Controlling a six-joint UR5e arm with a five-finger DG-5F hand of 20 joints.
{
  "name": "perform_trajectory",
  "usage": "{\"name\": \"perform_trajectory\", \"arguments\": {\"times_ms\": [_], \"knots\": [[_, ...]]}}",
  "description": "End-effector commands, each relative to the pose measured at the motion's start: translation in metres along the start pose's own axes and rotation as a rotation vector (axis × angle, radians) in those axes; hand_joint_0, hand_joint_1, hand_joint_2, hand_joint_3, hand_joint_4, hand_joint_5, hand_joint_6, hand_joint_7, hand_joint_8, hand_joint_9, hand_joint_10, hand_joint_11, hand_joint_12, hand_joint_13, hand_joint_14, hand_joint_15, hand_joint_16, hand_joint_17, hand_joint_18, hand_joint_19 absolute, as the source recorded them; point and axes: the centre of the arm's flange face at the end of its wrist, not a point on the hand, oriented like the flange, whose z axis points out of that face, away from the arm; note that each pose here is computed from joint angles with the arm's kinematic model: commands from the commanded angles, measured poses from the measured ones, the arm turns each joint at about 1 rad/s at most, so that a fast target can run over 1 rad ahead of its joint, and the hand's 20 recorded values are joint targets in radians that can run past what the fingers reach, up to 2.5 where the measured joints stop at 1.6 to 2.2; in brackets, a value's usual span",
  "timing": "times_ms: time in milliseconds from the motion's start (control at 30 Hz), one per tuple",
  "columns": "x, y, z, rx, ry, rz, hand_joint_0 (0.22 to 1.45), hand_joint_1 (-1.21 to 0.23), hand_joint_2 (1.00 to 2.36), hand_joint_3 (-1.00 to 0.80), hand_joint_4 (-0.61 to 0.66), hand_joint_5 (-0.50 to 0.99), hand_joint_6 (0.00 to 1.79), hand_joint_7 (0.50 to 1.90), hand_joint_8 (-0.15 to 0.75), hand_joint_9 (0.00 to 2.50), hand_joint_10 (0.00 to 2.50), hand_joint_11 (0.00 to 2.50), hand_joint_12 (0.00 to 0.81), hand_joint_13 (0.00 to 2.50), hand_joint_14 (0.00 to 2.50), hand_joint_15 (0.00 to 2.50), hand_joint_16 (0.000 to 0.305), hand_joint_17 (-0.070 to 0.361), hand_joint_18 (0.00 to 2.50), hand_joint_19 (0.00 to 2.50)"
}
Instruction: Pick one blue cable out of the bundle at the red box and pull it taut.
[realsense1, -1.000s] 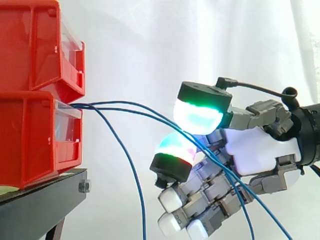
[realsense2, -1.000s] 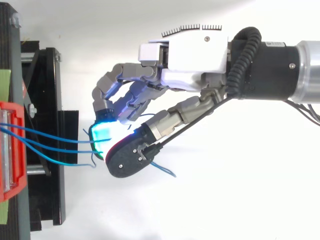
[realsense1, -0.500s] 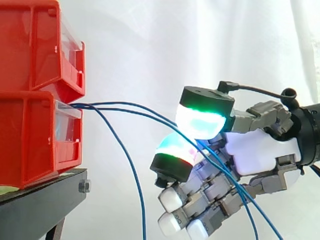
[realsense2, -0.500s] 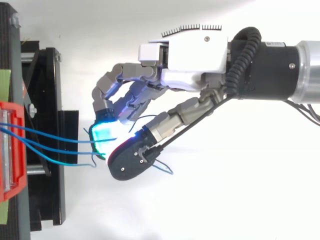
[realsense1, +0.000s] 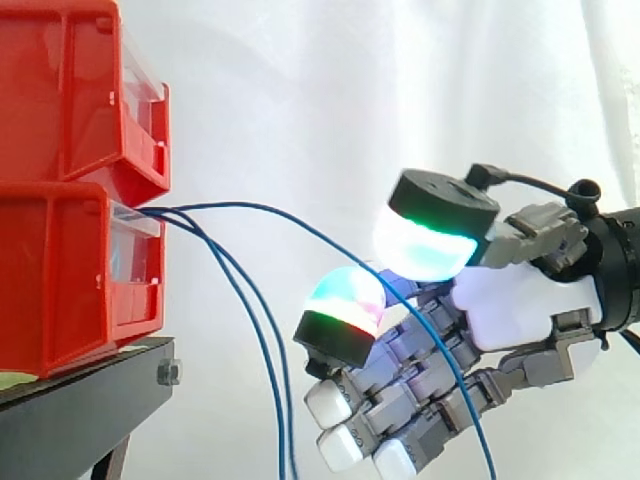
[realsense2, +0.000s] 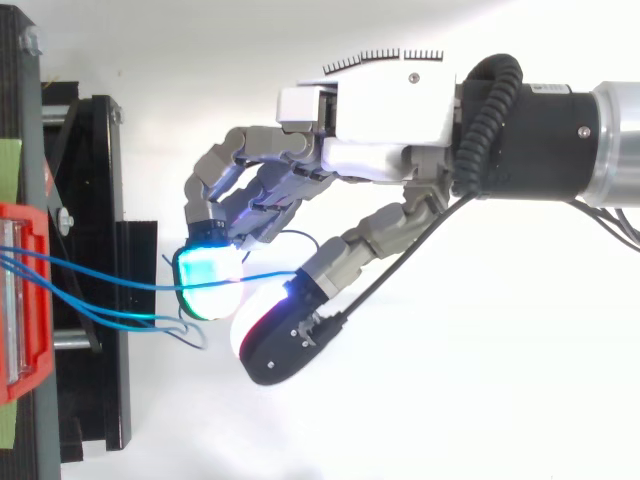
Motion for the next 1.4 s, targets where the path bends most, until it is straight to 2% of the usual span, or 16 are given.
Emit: {"name": "perform_trajectory", "arguments": {"times_ms": [0, 200, 367, 600, 900, 1033, 1167, 1367], "knots": [[0.0, 0.0, 0.0, 0.001, 0.0, 0.001, 0.47, -0.78, 1.0, -0.5, 0.15, -0.17, 0.93, 0.9, 0.401, 0.67, 0.01, 0.45, 0.33, 0.62, 0.01, 0.34, 0.062, 0.141, 0.68, 0.32], [0.001, 0.0, 0.0, 0.001, 0.001, 0.001, 0.55, -0.61, 1.0, -0.5, 0.12, -0.16, 0.9, 0.97, 0.387, 0.72, 0.01, 0.44, 0.302, 0.59, 0.01, 0.34, 0.056, 0.126, 0.62, 0.38], [0.0, 0.0, 0.0, -0.001, 0.0, 0.0, 0.57, -0.58, 1.01, -0.38, 0.11, -0.15, 0.88, 0.98, 0.381, 0.73, 0.01, 0.43, 0.295, 0.57, 0.01, 0.35, 0.055, 0.124, 0.56, 0.42], [0.001, 0.0, 0.0, 0.001, 0.004, 0.002, 0.57, -0.62, 1.01, -0.28, 0.14, -0.15, 0.88, 1.04, 0.39, 0.73, 0.01, 0.44, 0.302, 0.56, 0.01, 0.34, 0.055, 0.124, 0.56, 0.42], [0.002, 0.001, 0.0, -0.001, 0.006, 0.002, 0.59, -0.73, 1.02, -0.14, 0.16, -0.15, 0.92, 1.0, 0.407, 0.74, 0.01, 0.45, 0.33, 0.6, 0.01, 0.32, 0.06, 0.134, 0.63, 0.36], [0.0, 0.003, 0.0, -0.005, 0.002, 0.003, 0.6, -0.77, 1.02, -0.1, 0.16, -0.14, 0.92, 1.05, 0.403, 0.74, 0.01, 0.47, 0.329, 0.6, 0.01, 0.32, 0.059, 0.134, 0.64, 0.35], [0.001, 0.007, 0.001, -0.013, 0.002, 0.004, 0.62, -0.81, 1.02, -0.07, 0.09, -0.14, 0.92, 1.1, 0.39, 0.74, 0.01, 0.47, 0.323, 0.59, 0.01, 0.31, 0.057, 0.128, 0.64, 0.34], [0.0, 0.012, 0.002, -0.022, -0.003, 0.005, 0.64, -0.84, 1.02, -0.06, 0.06, -0.14, 0.92, 1.19, 0.385, 0.77, 0.01, 0.51, 0.319, 0.6, 0.01, 0.31, 0.055, 0.124, 0.64, 0.33]]}}
